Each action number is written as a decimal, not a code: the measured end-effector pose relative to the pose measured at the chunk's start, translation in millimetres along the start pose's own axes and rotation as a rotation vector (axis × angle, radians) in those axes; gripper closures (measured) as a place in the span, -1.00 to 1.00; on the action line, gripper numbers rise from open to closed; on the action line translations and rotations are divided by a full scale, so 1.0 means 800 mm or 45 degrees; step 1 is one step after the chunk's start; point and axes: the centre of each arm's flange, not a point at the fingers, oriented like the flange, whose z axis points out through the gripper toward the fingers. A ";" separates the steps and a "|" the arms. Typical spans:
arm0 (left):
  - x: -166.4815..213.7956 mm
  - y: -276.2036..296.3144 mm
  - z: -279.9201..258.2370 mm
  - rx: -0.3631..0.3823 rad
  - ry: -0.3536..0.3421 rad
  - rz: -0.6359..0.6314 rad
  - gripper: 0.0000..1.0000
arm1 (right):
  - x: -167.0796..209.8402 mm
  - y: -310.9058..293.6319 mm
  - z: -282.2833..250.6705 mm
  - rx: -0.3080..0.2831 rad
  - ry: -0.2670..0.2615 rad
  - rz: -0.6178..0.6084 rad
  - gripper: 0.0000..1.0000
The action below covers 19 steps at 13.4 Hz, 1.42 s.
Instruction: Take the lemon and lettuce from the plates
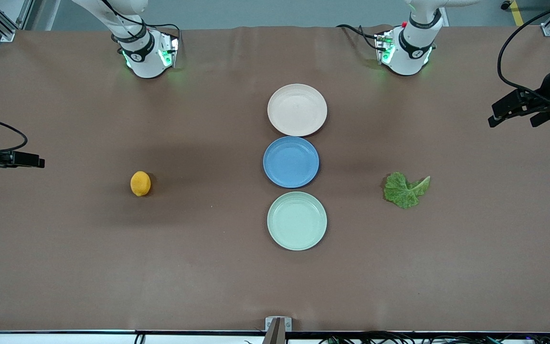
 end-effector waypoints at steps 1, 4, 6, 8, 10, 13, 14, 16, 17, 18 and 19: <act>0.000 0.000 0.000 0.000 0.000 0.000 -1.00 | -0.002 0.000 -0.004 -0.001 0.006 0.000 -1.00; 0.000 0.000 0.000 0.000 0.000 0.000 -1.00 | -0.009 -0.007 -0.015 -0.015 0.041 -0.004 -1.00; 0.000 0.000 0.000 0.000 0.001 0.000 -1.00 | -0.023 -0.017 -0.024 -0.042 0.076 -0.006 -1.00; 0.000 0.000 0.000 0.000 0.001 0.000 -1.00 | -0.037 -0.022 -0.029 -0.063 0.104 -0.026 -1.00; 0.000 0.000 0.000 0.000 0.001 0.000 -1.00 | -0.045 -0.017 -0.031 -0.055 0.115 -0.039 -1.00; 0.000 0.000 -0.001 0.000 0.001 0.000 -1.00 | -0.055 -0.002 -0.036 -0.041 0.125 -0.048 -1.00; 0.000 0.000 -0.001 0.000 0.001 -0.001 -1.00 | -0.059 -0.001 -0.040 -0.041 0.131 -0.048 -1.00; 0.000 0.000 -0.001 0.000 0.002 -0.001 -1.00 | -0.075 -0.004 -0.048 -0.041 0.151 -0.055 -1.00; 0.000 0.000 -0.001 0.000 0.002 -0.001 -1.00 | -0.084 -0.008 -0.052 -0.044 0.172 -0.064 -1.00; 0.000 0.000 -0.001 0.000 0.002 -0.001 -1.00 | -0.094 -0.015 -0.054 -0.046 0.192 -0.075 -1.00; 0.000 0.000 -0.001 0.000 0.002 -0.001 -1.00 | -0.105 -0.020 -0.054 -0.047 0.204 -0.083 -1.00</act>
